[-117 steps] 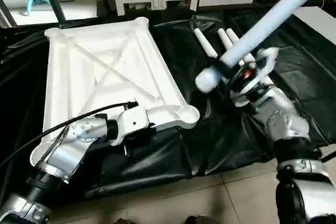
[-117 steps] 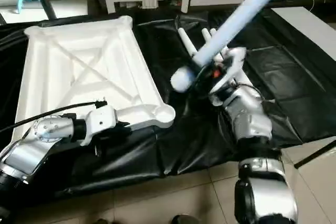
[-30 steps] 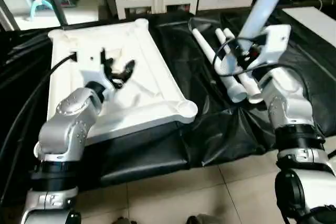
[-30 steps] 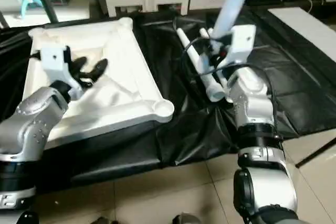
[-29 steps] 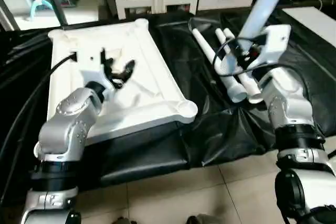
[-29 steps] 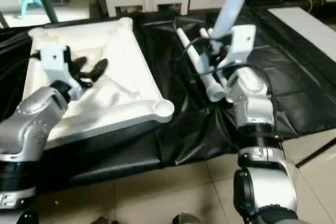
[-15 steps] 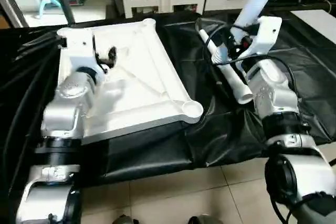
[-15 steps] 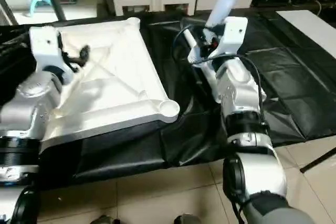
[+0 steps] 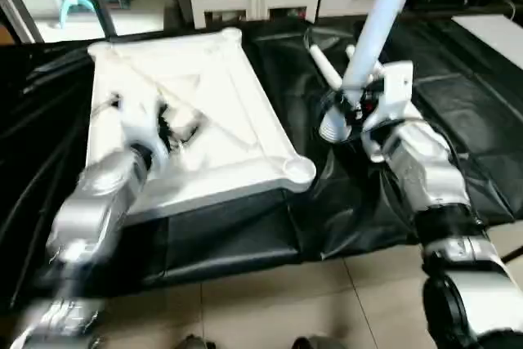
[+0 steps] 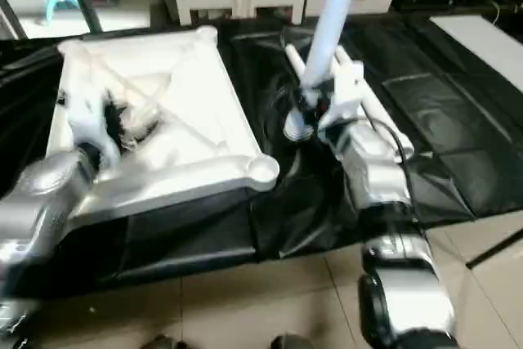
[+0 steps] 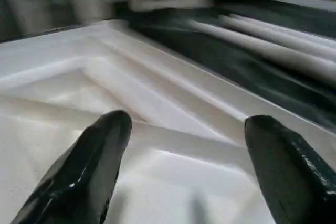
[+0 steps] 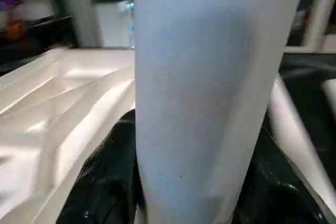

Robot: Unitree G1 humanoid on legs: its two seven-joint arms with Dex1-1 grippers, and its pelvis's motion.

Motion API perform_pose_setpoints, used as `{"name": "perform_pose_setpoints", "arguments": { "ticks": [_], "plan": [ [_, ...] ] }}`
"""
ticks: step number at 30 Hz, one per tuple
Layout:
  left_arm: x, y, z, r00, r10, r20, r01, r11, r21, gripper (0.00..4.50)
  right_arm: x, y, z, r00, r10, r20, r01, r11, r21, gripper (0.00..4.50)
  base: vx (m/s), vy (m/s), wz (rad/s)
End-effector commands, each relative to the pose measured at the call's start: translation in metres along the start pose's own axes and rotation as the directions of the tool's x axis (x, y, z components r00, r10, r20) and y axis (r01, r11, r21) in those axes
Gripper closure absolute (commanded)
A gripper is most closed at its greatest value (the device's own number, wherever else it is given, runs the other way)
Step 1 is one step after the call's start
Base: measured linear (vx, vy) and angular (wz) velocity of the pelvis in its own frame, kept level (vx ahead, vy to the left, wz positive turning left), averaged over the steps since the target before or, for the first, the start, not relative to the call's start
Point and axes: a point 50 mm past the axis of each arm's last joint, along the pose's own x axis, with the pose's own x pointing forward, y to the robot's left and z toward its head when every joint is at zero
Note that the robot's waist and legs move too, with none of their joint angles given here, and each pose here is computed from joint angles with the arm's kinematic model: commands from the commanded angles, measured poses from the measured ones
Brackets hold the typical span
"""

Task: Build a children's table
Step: Insert table leg to table base

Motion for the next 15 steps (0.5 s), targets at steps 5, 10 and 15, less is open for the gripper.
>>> {"name": "perform_pose_setpoints", "arguments": {
  "ticks": [5, 10, 15],
  "plan": [
    [0.0, -0.038, -0.016, 0.944, -0.314, -0.102, 0.326, 0.936, 0.134, 0.15, -0.001, 0.014, 0.002, 0.989, 0.123, 0.084, -0.122, 0.992, -0.012, 2.65, 0.0, 0.0, 0.0],
    [0.006, -0.039, -0.025, 0.942, -0.297, -0.159, 0.329, 0.912, 0.245, 0.06, -0.005, 0.015, 0.005, 0.983, 0.112, 0.144, -0.108, 0.993, -0.038, 2.65, 0.0, 0.0, 0.0],
    [0.011, -0.042, -0.026, 0.945, -0.301, -0.13, 0.323, 0.921, 0.216, 0.06, -0.017, 0.018, -0.01, 0.985, 0.171, 0.013, -0.171, 0.984, 0.042, 2.65, 0.0, 0.0, 0.0]
  ]
}}
